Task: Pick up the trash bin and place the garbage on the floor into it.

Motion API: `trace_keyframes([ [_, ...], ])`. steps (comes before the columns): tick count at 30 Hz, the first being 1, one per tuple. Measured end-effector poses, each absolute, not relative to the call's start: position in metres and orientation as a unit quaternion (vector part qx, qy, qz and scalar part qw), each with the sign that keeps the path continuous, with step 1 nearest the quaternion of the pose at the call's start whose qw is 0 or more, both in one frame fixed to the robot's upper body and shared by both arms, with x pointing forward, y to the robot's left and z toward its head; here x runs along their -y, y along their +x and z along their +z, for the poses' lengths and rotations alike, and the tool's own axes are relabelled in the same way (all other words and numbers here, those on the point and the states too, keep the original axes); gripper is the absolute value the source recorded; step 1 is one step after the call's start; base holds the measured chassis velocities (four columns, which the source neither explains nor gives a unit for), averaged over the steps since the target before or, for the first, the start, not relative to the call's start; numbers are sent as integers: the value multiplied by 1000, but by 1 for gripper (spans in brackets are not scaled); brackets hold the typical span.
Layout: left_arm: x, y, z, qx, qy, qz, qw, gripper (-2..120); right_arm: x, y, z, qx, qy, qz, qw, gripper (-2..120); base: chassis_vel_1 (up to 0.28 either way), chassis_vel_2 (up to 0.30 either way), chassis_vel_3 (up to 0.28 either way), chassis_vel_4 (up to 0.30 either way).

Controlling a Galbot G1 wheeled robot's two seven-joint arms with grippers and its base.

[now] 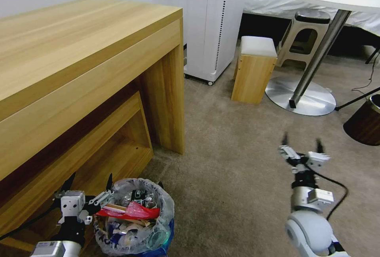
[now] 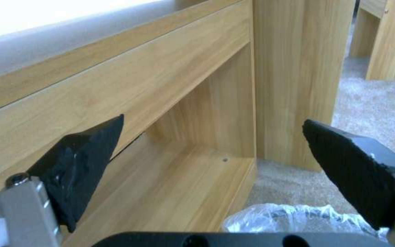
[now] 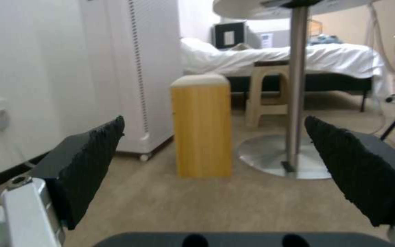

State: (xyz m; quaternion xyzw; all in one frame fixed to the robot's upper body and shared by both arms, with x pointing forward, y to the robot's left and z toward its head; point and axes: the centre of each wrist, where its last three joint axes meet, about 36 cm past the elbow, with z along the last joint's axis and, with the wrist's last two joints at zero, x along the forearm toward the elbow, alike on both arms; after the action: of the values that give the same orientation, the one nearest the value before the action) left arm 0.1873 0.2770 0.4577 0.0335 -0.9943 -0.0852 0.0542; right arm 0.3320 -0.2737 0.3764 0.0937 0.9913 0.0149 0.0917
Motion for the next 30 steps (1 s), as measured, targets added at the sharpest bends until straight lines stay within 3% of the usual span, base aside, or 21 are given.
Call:
trace_keyframes([
  [4,-276,187,459,994,33,-87,53,100,275,329,368,-995,78,-1,69,100,0,0,0,0],
  [15,-275,186,461,994,35,-86,56,100,283,320,367,-989,99,-59,93,100,0,0,0,0],
  [30,-275,185,462,994,39,-81,69,100,280,317,369,-988,114,-59,87,100,0,0,0,0],
])
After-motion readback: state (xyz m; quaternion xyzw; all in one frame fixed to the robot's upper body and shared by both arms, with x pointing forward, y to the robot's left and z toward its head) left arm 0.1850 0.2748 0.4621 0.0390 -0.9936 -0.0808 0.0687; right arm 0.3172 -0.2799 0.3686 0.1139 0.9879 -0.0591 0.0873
